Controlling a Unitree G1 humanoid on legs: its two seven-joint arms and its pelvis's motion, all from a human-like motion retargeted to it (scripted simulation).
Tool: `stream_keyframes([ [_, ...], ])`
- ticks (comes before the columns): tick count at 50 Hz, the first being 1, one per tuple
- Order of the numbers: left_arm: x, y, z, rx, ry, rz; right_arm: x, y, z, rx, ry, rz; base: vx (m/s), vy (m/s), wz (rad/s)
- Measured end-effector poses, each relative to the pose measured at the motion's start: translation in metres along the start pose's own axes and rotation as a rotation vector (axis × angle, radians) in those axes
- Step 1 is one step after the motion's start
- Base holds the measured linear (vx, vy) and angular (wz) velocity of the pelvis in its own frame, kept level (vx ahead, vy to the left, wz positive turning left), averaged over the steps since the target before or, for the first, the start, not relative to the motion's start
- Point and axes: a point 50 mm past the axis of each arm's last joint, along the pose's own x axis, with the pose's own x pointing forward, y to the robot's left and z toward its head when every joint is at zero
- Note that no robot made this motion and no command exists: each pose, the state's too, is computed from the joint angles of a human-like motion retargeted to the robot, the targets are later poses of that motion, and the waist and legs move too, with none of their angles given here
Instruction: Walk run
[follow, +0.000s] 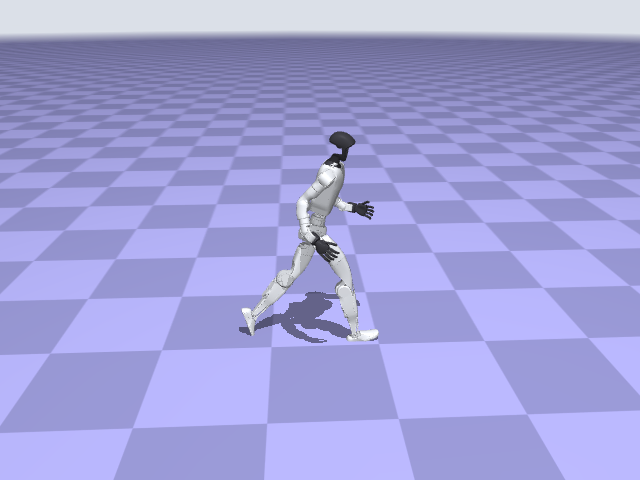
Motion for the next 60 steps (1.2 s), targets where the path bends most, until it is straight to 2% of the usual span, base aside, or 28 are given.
stream_keyframes([
  [3,-0.046,-0.002,-0.021,-0.023,0.124,0.144,0.062,0.010,0.056,-0.032,-0.215,0.109,2.06,-0.49,-0.55],
  [5,-0.090,-0.019,-0.043,-0.064,0.260,0.255,0.090,0.023,0.088,-0.012,-0.305,0.198,2.17,-0.41,-0.84],
  [7,-0.101,-0.045,-0.072,-0.137,0.381,0.326,0.120,0.013,0.136,0.063,-0.452,0.172,1.74,-0.08,0.20],
  [10,-0.126,-0.073,-0.089,-0.347,0.429,0.499,0.131,0.038,0.191,0.078,-0.652,0.254,1.91,-0.04,-0.38],
  [12,-0.145,-0.063,-0.084,-0.421,0.350,0.612,0.125,0.050,0.212,0.052,-0.741,0.296,2.26,0.03,0.75],
  [14,-0.155,-0.051,-0.076,-0.392,0.299,0.685,0.117,0.057,0.214,0.022,-0.761,0.336,2.48,0.03,0.15],
  [17,-0.151,-0.032,-0.064,-0.295,0.228,0.729,0.105,0.063,0.191,-0.042,-0.674,0.358,1.73,-0.13,0.65],
  [20,-0.113,-0.017,-0.054,-0.248,0.103,0.717,0.093,0.075,0.157,-0.048,-0.552,0.335,2.45,-0.15,1.72],
  [25,-0.022,0.004,0.001,-0.144,-0.230,0.452,0.062,0.110,0.070,-0.024,-0.248,0.444,2.30,-0.47,2.01],
  [28,0.047,0.003,0.056,-0.140,-0.558,0.311,-0.008,0.081,-0.017,-0.089,0.106,0.475,2.43,-0.63,1.64],
  [30,0.080,-0.006,0.087,-0.245,-0.742,0.195,-0.070,0.051,-0.062,-0.064,0.379,0.441,2.30,-0.85,2.07],
  [33,0.093,-0.017,0.114,-0.311,-0.847,0.053,-0.134,0.017,-0.084,-0.003,0.593,0.384,2.48,-1.22,1.28],
  [35,0.083,-0.009,0.116,-0.269,-0.814,0.015,-0.150,-0.007,-0.081,0.010,0.600,0.292,2.22,-0.95,0.73],
  [38,0.047,0.008,0.086,-0.129,-0.532,0.015,-0.137,-0.039,-0.063,-0.070,0.468,0.140,2.38,-0.91,0.50],
  [40,0.020,0.015,0.054,-0.065,-0.270,0.021,-0.109,-0.038,-0.051,-0.115,0.348,0.063,2.67,-1.24,0.31],
  [43,-0.028,0.023,0.005,-0.076,0.029,0.150,-0.042,0.002,-0.022,-0.081,0.121,0.033,2.25,-1.16,-1.19],
  [45,-0.060,0.015,-0.029,-0.139,0.181,0.230,0.010,0.031,0.017,-0.016,-0.077,0.045,2.25,-0.70,-2.07],
  [46,-0.095,0.009,-0.048,-0.160,0.316,0.254,0.026,0.049,0.035,0.035,-0.151,0.085,2.33,-0.86,-2.58],
  [48,-0.155,-0.008,-0.076,-0.244,0.612,0.206,0.065,0.066,0.077,0.187,-0.296,0.138,2.37,-0.56,-2.06],
  [50,-0.192,-0.017,-0.079,-0.341,0.766,0.149,0.096,0.084,0.127,0.315,-0.457,0.294,2.87,-0.44,-2.29],
  [52,-0.207,-0.003,-0.061,-0.272,0.786,0.151,0.097,0.109,0.171,0.309,-0.605,0.460,3.10,-0.49,-2.01],
  [55,-0.216,0.012,-0.036,-0.121,0.722,0.277,0.090,0.106,0.204,0.112,-0.743,0.587,2.52,-0.69,-1.41],
  [58,-0.201,0.020,-0.024,-0.089,0.533,0.381,0.083,0.096,0.198,-0.029,-0.717,0.567,2.52,-0.56,-1.31],
  [60,-0.178,0.025,-0.021,-0.107,0.394,0.414,0.078,0.092,0.187,-0.037,-0.687,0.514,2.82,-0.31,-0.31],
])
